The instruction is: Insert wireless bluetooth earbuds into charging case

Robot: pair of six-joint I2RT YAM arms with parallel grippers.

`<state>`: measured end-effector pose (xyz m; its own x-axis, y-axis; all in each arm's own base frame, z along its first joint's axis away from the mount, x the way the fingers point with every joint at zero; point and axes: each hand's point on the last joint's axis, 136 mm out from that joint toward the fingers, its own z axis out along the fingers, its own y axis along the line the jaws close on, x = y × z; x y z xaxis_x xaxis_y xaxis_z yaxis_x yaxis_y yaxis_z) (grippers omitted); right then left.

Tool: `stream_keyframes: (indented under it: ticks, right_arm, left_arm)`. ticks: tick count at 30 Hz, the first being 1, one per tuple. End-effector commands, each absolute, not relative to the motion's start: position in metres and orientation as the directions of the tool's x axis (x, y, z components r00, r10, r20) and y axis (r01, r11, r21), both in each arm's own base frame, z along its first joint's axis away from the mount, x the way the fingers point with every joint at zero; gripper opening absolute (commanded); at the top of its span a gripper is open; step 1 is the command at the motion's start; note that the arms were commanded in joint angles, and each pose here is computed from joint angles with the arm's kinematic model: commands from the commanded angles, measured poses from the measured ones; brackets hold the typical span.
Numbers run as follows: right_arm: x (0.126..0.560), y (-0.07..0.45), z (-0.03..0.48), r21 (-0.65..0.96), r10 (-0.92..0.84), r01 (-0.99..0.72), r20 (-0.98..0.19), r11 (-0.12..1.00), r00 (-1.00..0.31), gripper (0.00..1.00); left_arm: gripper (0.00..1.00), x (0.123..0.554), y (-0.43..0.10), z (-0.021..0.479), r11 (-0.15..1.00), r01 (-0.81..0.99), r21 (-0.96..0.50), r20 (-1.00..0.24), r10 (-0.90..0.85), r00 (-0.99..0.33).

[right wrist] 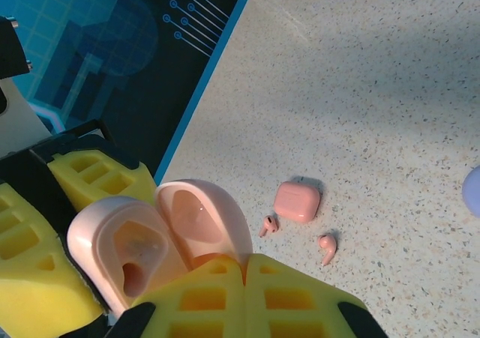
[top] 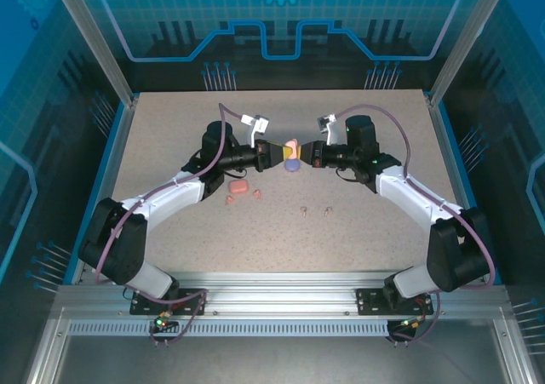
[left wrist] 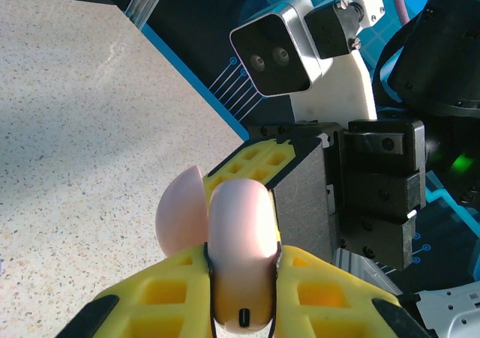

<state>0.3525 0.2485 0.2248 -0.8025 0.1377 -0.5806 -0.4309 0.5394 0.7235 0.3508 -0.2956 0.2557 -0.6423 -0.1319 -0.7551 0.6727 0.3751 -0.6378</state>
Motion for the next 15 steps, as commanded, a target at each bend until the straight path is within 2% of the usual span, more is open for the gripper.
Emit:
stream_keyframes:
  ticks: [1,2,6,7,10,15]
  right_arm:
    - [0.355,0.251,0.242,0.695,0.133,-0.468,-0.623,0.546,-0.771,0.00]
    - [0.355,0.249,0.242,0.687,0.133,-0.465,-0.628,0.559,-0.767,0.00]
    - [0.356,0.243,0.236,0.657,0.124,-0.438,-0.628,0.613,-0.768,0.00]
    - [0.357,0.241,0.233,0.647,0.120,-0.429,-0.627,0.630,-0.770,0.00]
    - [0.359,0.235,0.225,0.616,0.100,-0.412,-0.626,0.672,-0.773,0.00]
    - [0.359,0.229,0.218,0.541,0.020,-0.449,-0.653,0.711,-0.757,0.00]
  left_arm:
    - [0.00,0.343,-0.300,0.261,0.340,0.692,-0.637,-0.760,-0.127,-0.637]
    - [0.05,0.343,-0.300,0.261,0.344,0.688,-0.638,-0.758,-0.128,-0.639]
    - [0.44,0.349,-0.296,0.258,0.382,0.670,-0.637,-0.757,-0.144,-0.637]
    - [0.50,0.350,-0.295,0.258,0.392,0.667,-0.633,-0.760,-0.149,-0.633]
    - [0.63,0.352,-0.289,0.262,0.427,0.664,-0.614,-0.773,-0.157,-0.615]
    - [0.73,0.353,-0.271,0.272,0.473,0.671,-0.570,-0.794,-0.106,-0.599]
